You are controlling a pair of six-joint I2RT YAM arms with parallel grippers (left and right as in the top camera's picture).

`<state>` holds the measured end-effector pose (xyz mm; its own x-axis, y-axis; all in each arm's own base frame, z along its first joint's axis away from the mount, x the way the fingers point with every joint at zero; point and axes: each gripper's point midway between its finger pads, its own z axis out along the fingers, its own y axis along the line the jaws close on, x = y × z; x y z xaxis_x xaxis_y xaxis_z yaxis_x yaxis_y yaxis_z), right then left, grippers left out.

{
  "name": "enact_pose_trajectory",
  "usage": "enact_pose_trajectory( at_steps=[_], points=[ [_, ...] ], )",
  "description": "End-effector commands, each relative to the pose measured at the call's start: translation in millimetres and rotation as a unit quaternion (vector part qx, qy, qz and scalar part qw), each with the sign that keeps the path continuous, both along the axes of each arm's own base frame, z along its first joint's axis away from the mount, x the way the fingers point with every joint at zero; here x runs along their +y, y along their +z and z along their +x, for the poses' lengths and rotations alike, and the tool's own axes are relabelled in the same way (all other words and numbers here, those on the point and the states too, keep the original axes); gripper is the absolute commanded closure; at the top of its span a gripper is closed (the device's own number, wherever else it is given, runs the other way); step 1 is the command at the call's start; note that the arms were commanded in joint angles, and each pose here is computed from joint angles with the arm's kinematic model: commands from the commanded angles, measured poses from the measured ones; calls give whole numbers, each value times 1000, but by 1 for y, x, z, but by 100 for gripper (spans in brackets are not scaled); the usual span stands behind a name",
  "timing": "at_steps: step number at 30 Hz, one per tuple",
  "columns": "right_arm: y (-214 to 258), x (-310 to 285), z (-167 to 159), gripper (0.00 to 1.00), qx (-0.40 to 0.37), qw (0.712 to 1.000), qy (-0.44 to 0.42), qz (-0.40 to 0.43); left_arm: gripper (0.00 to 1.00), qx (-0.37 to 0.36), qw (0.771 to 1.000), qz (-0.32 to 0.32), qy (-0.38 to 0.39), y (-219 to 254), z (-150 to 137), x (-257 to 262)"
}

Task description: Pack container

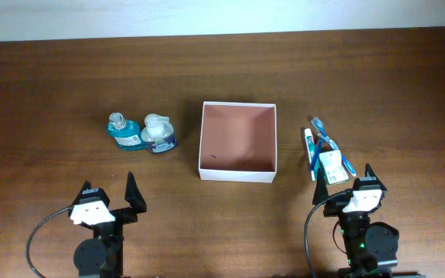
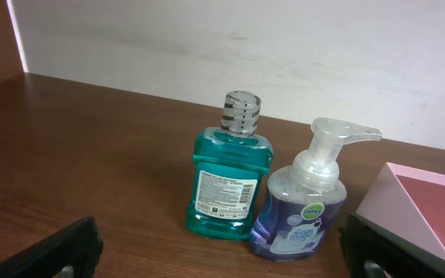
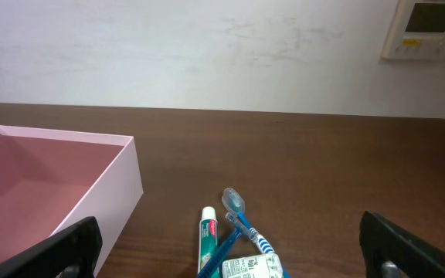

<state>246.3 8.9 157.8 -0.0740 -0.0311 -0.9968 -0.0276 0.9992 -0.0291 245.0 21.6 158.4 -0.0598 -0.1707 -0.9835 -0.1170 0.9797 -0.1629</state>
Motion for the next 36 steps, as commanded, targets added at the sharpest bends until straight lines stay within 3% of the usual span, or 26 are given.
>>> enact_pose_trajectory(
  at_steps=[1, 4, 8, 12, 20, 25, 31, 36],
  points=[
    [-2, 1, 0, 2, 2, 1000, 3, 2, 1, -3, 1000, -1, -4, -1, 0, -1],
    [-2, 1, 0, 2, 2, 1000, 3, 2, 1, -3, 1000, -2, -11, -1, 0, -4],
    [-2, 1, 0, 1, 2, 1000, 3, 2, 1, -18, 997, -4, -74, 8, 1, -25],
    [-2, 1, 0, 2, 2, 1000, 3, 2, 1, -65, 981, 0, -185, 41, -8, -63],
    [-2, 1, 0, 2, 2, 1000, 3, 2, 1, -69, 978, 10, -196, 143, -30, -68],
    [-2, 1, 0, 2, 2, 1000, 3, 2, 1, 33, 976, 63, -203, 195, -19, -67],
    [-2, 1, 0, 2, 2, 1000, 3, 2, 1, 221, 948, 73, -217, 202, 2, -62],
    [-2, 1, 0, 2, 2, 1000, 3, 2, 1, 294, 934, 67, -190, 201, 28, -49]
  ],
)
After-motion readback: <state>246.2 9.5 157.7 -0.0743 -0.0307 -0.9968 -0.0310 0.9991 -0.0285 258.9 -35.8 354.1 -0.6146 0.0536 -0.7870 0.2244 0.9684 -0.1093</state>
